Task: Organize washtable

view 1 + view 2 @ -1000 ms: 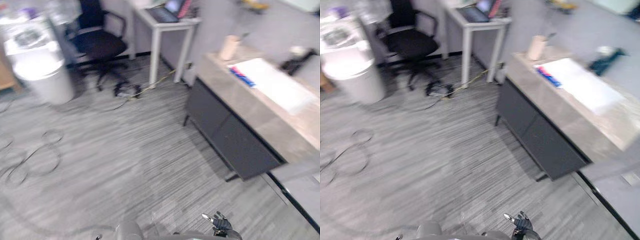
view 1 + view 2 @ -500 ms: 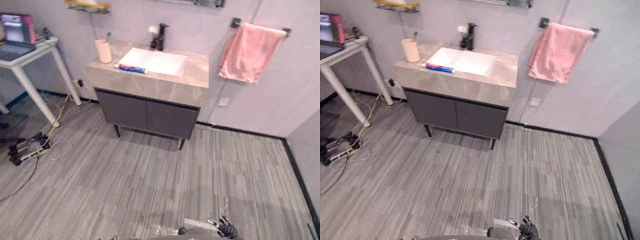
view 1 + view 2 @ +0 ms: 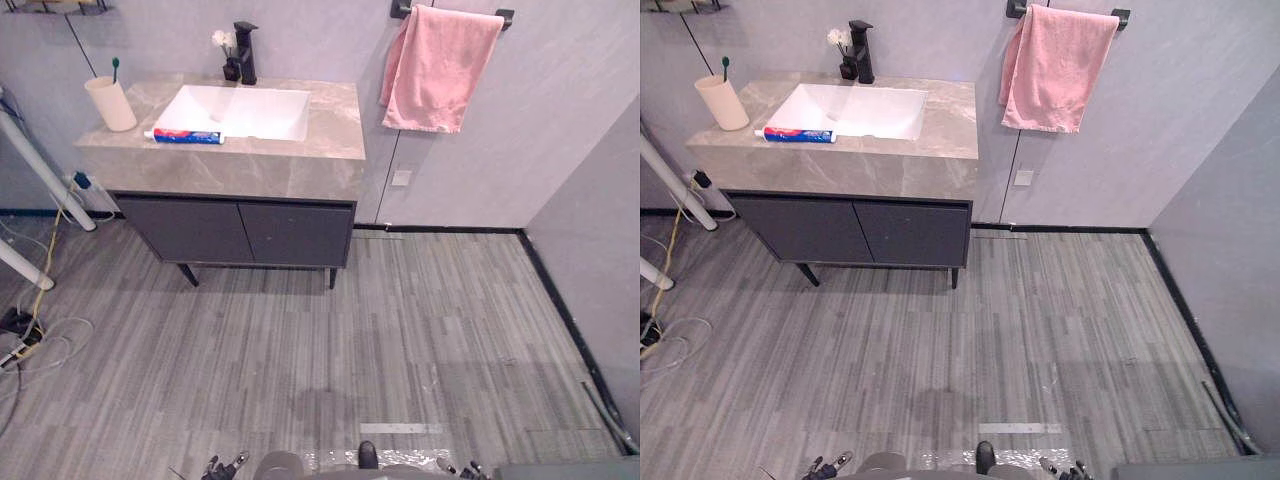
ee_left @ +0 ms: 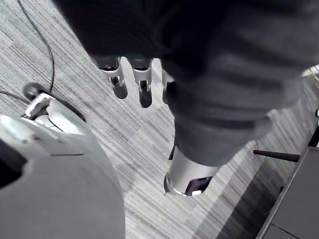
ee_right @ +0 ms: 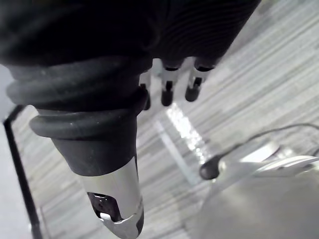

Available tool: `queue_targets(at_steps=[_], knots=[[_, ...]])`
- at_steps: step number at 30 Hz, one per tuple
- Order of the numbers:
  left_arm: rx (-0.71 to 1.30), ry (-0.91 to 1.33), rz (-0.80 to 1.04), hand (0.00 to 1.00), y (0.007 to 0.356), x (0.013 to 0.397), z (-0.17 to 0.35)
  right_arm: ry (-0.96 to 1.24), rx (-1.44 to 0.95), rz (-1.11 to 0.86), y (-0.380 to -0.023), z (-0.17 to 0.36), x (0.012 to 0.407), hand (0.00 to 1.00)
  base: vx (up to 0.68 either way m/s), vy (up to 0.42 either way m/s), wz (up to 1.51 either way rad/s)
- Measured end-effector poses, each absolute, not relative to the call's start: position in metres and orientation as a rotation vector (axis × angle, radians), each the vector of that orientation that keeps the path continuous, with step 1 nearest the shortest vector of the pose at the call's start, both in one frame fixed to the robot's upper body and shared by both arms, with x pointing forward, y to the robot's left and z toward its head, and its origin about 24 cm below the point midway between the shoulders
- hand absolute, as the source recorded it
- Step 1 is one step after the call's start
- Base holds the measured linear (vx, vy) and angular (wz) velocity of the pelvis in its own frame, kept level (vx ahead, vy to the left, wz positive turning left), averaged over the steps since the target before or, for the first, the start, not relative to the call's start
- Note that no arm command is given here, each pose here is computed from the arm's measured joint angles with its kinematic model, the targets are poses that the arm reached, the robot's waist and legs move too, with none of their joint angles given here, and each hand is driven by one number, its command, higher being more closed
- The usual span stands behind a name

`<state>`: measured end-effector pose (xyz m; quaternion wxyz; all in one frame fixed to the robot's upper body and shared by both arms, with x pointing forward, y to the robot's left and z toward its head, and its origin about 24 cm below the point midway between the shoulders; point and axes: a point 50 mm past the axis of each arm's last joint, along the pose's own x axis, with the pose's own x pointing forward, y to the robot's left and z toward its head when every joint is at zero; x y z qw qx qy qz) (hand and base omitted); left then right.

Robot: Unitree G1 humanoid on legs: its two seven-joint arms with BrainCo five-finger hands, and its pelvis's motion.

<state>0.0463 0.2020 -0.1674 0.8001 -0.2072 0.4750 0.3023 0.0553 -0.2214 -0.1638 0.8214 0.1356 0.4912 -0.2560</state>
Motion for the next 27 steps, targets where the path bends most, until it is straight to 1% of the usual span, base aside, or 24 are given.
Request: queue_targets(at_steps=[2, 5, 7, 9, 11, 13, 14, 15, 16, 17, 18, 20, 22, 24, 25, 26, 27], knots=[[-0.433, 1.026, 0.648, 0.0, 0.205, 0.043, -0.167, 1.04, 0.291, -0.536, -0.219, -0.164, 0.058, 0.0, 0.06, 0.201, -0.11], [-0.372, 1.027, 0.582, 0.0, 0.209, 0.05, -0.166, 1.055, 0.285, -0.516, -0.214, -0.165, 0.055, 0.0, 0.09, 0.179, 0.17], [-0.353, 1.015, 0.541, 0.0, 0.207, 0.06, -0.165, 1.051, 0.28, -0.52, -0.215, -0.165, 0.056, 0.0, 0.08, 0.11, 0.43], [-0.342, 0.972, 0.5, 0.0, 0.206, 0.08, -0.161, 1.054, 0.264, -0.522, -0.217, -0.164, 0.056, 0.0, 0.11, 0.072, 0.72], [-0.349, 0.938, 0.487, 0.0, 0.204, 0.091, -0.158, 1.035, 0.241, -0.499, -0.218, -0.162, 0.067, 0.0, 0.08, 0.043, 0.59], [-0.378, 0.878, 0.511, 0.0, 0.205, 0.1, -0.153, 0.982, 0.228, -0.452, -0.212, -0.158, 0.091, 0.0, 0.01, 0.11, 0.1], [-0.38, 0.878, 0.515, 0.0, 0.205, 0.099, -0.154, 0.973, 0.223, -0.45, -0.213, -0.157, 0.095, 0.0, 0.02, 0.174, -0.35], [-0.379, 0.885, 0.532, 0.0, 0.207, 0.094, -0.154, 0.938, 0.217, -0.432, -0.211, -0.153, 0.111, 0.0, 0.03, 0.155, -0.37], [-0.38, 0.896, 0.543, 0.0, 0.208, 0.089, -0.155, 0.924, 0.218, -0.419, -0.208, -0.152, 0.117, 0.0, 0.04, 0.131, -0.53], [-0.386, 0.903, 0.551, 0.0, 0.206, 0.085, -0.156, 0.901, 0.214, -0.382, -0.201, -0.149, 0.125, 0.0, 0.09, 0.109, -0.4], [-0.362, 0.912, 0.561, 0.0, 0.214, 0.079, -0.156, 0.91, 0.217, -0.36, -0.195, -0.15, 0.126, 0.0, 0.11, 0.06, -0.34], [-0.337, 0.933, 0.569, 0.0, 0.219, 0.07, -0.157, 0.926, 0.215, -0.35, -0.192, -0.152, 0.126, 0.0, 0.11, 0.082, -0.47], [-0.26, 0.974, 0.526, 0.0, 0.225, 0.061, -0.157, 0.943, 0.198, -0.352, -0.194, -0.154, 0.121, 0.0, 0.08, 0.107, -0.55], [-0.216, 0.982, 0.477, 0.0, 0.224, 0.065, -0.157, 0.95, 0.202, -0.38, -0.199, -0.154, 0.117, 0.0, 0.12, 0.083, -0.13], [-0.155, 0.998, 0.431, 0.0, 0.228, 0.066, -0.156, 0.969, 0.214, -0.386, -0.198, -0.156, 0.11, 0.0, 0.16, 0.079, 0.05], [-0.146, 1.0, 0.42, 0.0, 0.228, 0.066, -0.156, 0.975, 0.216, -0.388, -0.197, -0.157, 0.107, 0.0, 0.19, 0.104, 0.36], [-0.115, 1.015, 0.38, 0.0, 0.226, 0.066, -0.156, 1.005, 0.222, -0.396, -0.196, -0.16, 0.096, 0.0, 0.24, 0.114, 0.37]])
